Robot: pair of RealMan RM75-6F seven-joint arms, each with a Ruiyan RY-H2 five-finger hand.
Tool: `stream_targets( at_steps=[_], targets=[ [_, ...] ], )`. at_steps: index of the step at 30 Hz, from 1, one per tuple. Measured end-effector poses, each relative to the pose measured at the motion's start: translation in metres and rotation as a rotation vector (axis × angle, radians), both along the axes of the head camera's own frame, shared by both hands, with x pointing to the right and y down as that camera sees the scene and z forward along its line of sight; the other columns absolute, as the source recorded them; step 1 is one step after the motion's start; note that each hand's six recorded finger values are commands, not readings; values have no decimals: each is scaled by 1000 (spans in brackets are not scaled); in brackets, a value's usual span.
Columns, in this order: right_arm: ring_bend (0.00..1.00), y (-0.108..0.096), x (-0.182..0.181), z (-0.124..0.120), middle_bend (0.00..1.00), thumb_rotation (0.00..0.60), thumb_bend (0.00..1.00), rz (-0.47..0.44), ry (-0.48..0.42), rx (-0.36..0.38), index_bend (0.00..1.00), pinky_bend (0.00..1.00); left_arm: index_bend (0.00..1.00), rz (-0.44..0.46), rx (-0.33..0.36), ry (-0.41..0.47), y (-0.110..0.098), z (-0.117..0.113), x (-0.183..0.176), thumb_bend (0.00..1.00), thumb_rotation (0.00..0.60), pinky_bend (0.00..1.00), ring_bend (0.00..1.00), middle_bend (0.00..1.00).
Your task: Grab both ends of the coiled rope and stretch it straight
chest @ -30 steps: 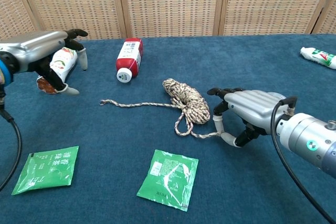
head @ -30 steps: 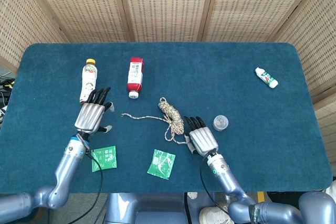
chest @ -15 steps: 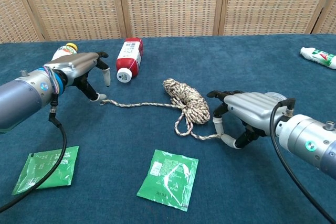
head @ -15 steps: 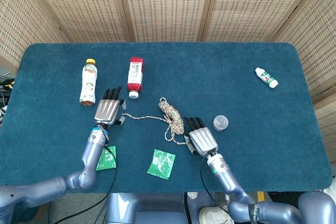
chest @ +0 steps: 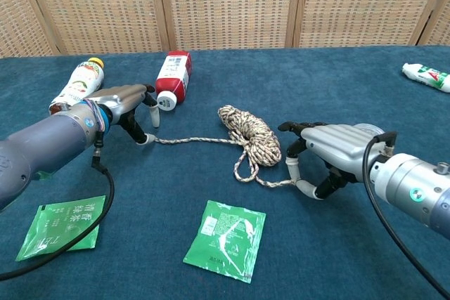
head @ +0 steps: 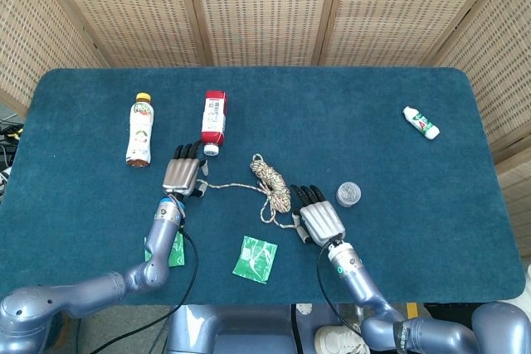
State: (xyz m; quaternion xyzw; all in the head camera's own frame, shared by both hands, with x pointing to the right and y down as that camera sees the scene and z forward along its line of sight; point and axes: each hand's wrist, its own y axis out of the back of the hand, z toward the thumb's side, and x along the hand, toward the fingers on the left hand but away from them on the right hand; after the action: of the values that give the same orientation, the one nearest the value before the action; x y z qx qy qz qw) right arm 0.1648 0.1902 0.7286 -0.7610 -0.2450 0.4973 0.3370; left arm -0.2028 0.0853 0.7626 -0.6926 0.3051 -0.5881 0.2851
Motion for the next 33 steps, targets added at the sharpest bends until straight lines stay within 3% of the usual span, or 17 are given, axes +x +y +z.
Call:
stream_targets(
  at_steps=[11,26,33],
  targets=[
    [0,-1,1,1,0,600,465,7,-3,-4,692,0,504,-58,-8,24,0,9,0,382,600,0,0,0],
    [0,-2,4,1,0,600,465,17,-6,-4,692,0,505,-57,-22,1,2,16,-2,383,600,0,0,0],
    [0,-3,4,1,0,600,464,19,-8,-2,693,0,572,-54,-21,0,3,17,-1,412,600,0,0,0]
  ],
)
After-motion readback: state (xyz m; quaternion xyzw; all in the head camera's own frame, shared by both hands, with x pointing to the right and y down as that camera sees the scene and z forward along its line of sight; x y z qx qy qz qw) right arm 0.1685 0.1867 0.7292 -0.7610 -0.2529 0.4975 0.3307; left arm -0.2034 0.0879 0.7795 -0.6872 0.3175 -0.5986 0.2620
